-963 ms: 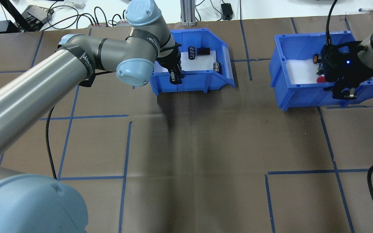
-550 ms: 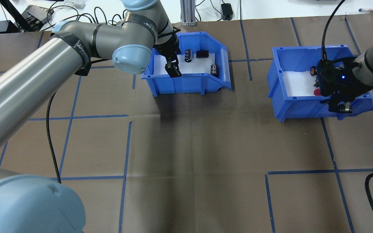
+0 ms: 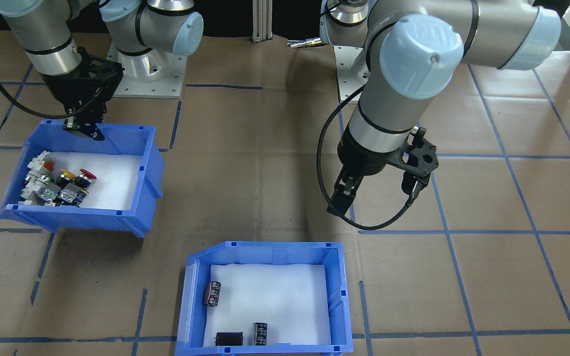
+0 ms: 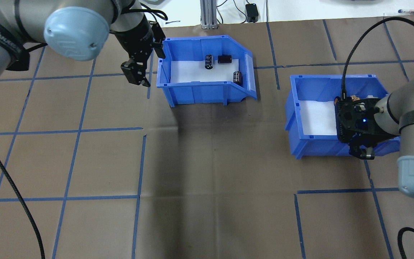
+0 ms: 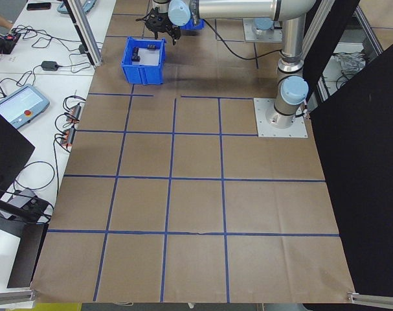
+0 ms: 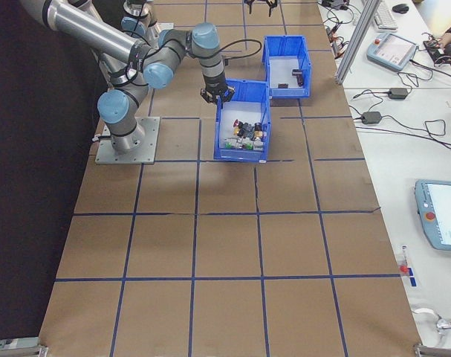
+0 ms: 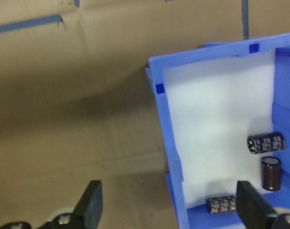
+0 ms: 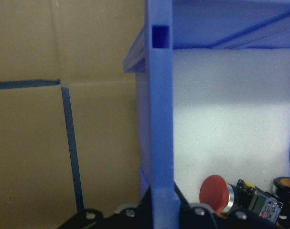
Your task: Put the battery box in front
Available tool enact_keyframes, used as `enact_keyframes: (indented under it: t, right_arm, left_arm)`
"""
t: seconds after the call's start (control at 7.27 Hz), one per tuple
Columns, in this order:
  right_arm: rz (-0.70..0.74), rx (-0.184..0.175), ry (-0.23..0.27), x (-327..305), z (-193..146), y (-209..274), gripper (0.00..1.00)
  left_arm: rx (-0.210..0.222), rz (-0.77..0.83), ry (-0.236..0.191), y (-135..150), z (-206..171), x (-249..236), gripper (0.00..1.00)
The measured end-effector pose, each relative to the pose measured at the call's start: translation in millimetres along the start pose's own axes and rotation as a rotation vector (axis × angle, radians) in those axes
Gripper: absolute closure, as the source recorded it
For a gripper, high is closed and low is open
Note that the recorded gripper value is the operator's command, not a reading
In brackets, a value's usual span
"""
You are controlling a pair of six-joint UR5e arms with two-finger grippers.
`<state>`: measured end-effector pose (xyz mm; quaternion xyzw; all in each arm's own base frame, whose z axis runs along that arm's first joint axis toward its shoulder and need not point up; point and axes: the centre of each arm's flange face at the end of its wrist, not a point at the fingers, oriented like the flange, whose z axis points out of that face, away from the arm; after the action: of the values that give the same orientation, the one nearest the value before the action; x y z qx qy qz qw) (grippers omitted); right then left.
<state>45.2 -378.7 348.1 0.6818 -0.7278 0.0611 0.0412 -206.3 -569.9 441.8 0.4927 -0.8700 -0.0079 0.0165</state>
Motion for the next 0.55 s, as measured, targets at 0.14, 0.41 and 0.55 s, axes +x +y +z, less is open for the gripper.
enact_keyframes:
  t: [0.14,0.41,0.55]
  right_arm:
    - [-0.014,0.007,-0.004,-10,1,-30,1.00]
    - [-0.023,0.024,-0.014,-33,1,-89,1.00]
    - [-0.025,0.032,-0.019,-46,1,-113,1.00]
  left_arm:
    - [0.047,0.227,-0.039,1,-21,-23,0.01]
    - [0.084,0.690,-0.050,10,-53,-53,0.00]
    - [0.080,0.889,-0.047,17,-60,-64,0.00]
